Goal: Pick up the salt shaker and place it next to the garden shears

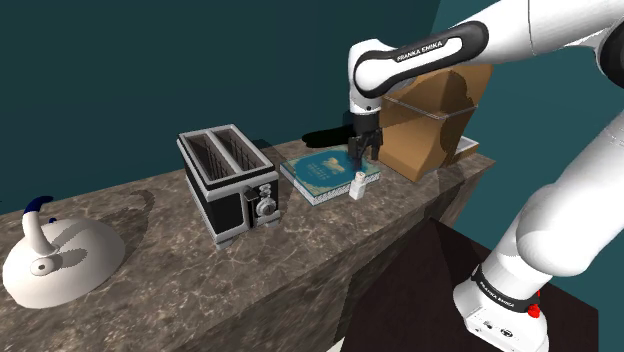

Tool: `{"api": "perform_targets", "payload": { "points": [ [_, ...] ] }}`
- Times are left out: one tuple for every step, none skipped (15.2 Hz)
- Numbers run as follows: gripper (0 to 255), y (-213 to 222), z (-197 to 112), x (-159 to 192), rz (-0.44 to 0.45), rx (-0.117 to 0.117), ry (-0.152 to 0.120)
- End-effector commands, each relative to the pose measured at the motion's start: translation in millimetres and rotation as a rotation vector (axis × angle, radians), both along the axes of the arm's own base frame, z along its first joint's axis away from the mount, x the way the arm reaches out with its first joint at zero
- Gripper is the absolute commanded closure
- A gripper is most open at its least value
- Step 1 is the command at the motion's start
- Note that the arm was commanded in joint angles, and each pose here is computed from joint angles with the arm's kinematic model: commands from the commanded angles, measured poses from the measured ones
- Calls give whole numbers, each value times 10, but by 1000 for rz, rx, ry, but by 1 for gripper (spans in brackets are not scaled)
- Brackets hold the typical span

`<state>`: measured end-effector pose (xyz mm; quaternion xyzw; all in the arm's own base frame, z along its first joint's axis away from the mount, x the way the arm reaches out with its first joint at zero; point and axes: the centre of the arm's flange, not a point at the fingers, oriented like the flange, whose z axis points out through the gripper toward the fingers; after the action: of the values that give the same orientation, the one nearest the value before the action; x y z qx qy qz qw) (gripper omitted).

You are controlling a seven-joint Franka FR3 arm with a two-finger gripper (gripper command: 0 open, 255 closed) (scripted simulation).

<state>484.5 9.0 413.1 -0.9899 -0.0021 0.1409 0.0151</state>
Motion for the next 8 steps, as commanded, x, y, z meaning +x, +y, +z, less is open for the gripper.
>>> {"api": "perform_targets", "payload": {
  "points": [
    [0,10,-190,214,-2,-11,21],
    [0,21,-289,321,-3,-17,31],
    [0,28,-365,402,-4,-21,38],
    [0,28,-416,386,-4,-21,38],
    [0,29,-466,369,-4,-21,38],
    [0,30,-516,352,-4,-21,38],
    [0,30,-566,336,-4,-21,38],
    [0,31,-616,319,-4,-21,38]
  ]
}}
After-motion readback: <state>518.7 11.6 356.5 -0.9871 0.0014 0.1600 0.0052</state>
